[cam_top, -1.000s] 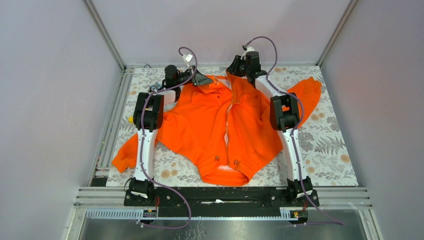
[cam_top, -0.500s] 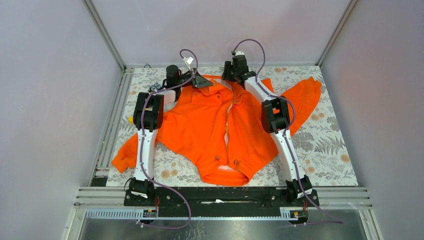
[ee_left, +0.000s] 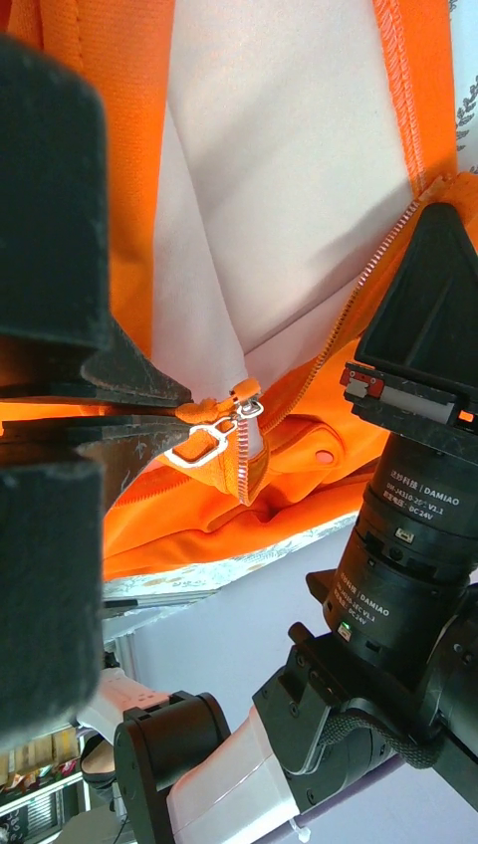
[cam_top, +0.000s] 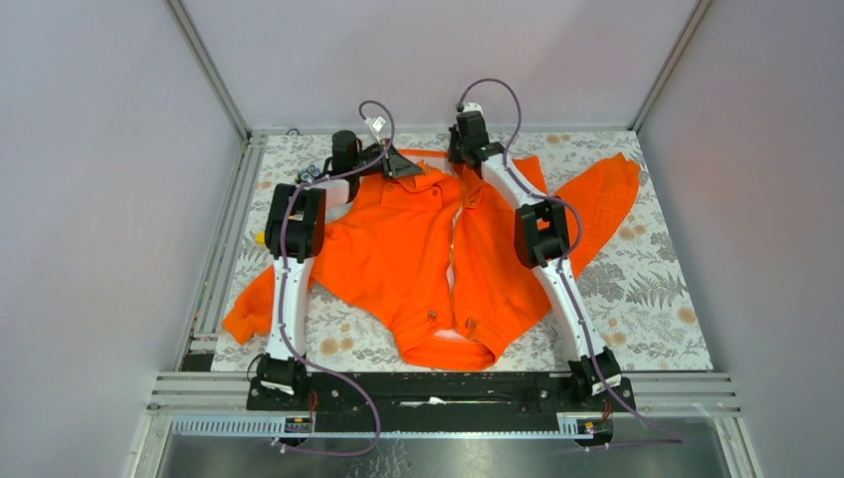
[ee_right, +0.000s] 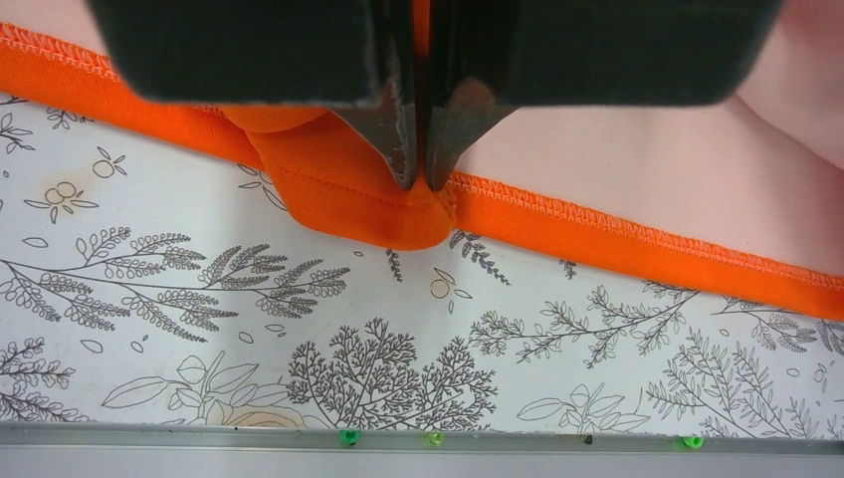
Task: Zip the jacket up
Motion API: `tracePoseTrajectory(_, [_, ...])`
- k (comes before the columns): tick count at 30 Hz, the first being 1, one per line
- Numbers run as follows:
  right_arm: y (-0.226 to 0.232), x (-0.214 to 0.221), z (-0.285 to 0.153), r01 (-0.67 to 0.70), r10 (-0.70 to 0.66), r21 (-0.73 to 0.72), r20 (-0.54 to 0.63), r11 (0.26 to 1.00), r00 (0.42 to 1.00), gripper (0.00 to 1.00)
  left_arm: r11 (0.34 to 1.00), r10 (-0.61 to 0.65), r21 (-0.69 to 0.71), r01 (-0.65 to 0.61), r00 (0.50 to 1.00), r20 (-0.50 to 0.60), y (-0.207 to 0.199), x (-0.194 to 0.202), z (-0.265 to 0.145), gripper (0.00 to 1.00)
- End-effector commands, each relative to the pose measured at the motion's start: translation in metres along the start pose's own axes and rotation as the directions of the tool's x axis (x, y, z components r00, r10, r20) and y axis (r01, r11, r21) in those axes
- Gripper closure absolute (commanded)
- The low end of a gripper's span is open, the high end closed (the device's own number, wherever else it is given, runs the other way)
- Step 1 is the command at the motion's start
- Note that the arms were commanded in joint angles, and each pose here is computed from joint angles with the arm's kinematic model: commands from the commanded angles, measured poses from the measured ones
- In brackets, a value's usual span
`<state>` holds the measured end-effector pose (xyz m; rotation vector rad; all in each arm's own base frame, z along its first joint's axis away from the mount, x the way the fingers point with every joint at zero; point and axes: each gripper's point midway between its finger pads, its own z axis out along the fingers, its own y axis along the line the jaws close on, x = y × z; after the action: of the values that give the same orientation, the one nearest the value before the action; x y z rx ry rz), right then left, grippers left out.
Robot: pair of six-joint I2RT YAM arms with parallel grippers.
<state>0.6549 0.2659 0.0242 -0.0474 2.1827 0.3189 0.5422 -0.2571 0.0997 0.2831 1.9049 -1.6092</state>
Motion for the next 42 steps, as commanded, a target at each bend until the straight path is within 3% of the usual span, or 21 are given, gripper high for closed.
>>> tracePoseTrajectory(1, [0.013,-0.047,-0.017,0.059,-0.057,-0.010,0.119,0.998,0.991,1.00,0.991,0.131,0.033,-0.133,0.990,0.060,-0.039,-0.038,-0.004,1.00])
tracePoseTrajectory(6, [0.007,-0.115,-0.058,0.011,0.006,-0.068,0.253,0.998,0.967,1.00,0.989,0.128,0.062,-0.133,0.989,0.068,-0.043,-0.038,-0.004,1.00])
tracePoseTrajectory(13, [0.023,-0.133,-0.113,0.067,0.024,-0.221,0.386,0.973,0.922,1.00,0.990,0.124,0.065,-0.129,0.990,0.070,-0.043,-0.038,-0.003,1.00])
tracePoseTrajectory(19, [0.022,-0.124,-0.147,0.097,0.022,-0.265,0.416,0.959,0.909,1.00,0.989,0.131,0.057,-0.135,0.989,0.070,-0.045,-0.038,-0.005,1.00])
tracePoseTrajectory(24, [0.044,-0.095,-0.179,0.235,-0.015,-0.482,0.417,0.844,0.909,1.00,0.981,0.147,0.122,-0.154,0.987,0.060,-0.059,-0.033,-0.002,1.00])
tracePoseTrajectory(27, [0.054,-0.071,-0.201,0.291,-0.010,-0.613,0.419,0.735,0.908,1.00,0.967,0.194,0.162,-0.198,0.980,0.042,-0.071,-0.026,0.001,1.00])
tracePoseTrajectory(33, [0.070,-0.058,-0.219,0.348,-0.040,-0.740,0.400,0.576,0.916,1.00,0.907,0.332,0.272,-0.322,0.943,0.012,-0.098,-0.001,0.003,1.00])
tracePoseTrajectory(39, [0.075,-0.053,-0.234,0.398,-0.051,-0.758,0.436,0.517,0.898,1.00,0.791,0.473,0.374,-0.483,0.872,0.126,-0.133,0.017,-0.012,1.00])
tracePoseTrajectory(42, [0.074,-0.043,-0.237,0.439,-0.096,-0.759,0.452,0.481,0.887,1.00,0.775,0.500,0.364,-0.517,0.853,0.145,-0.134,0.020,-0.013,1.00])
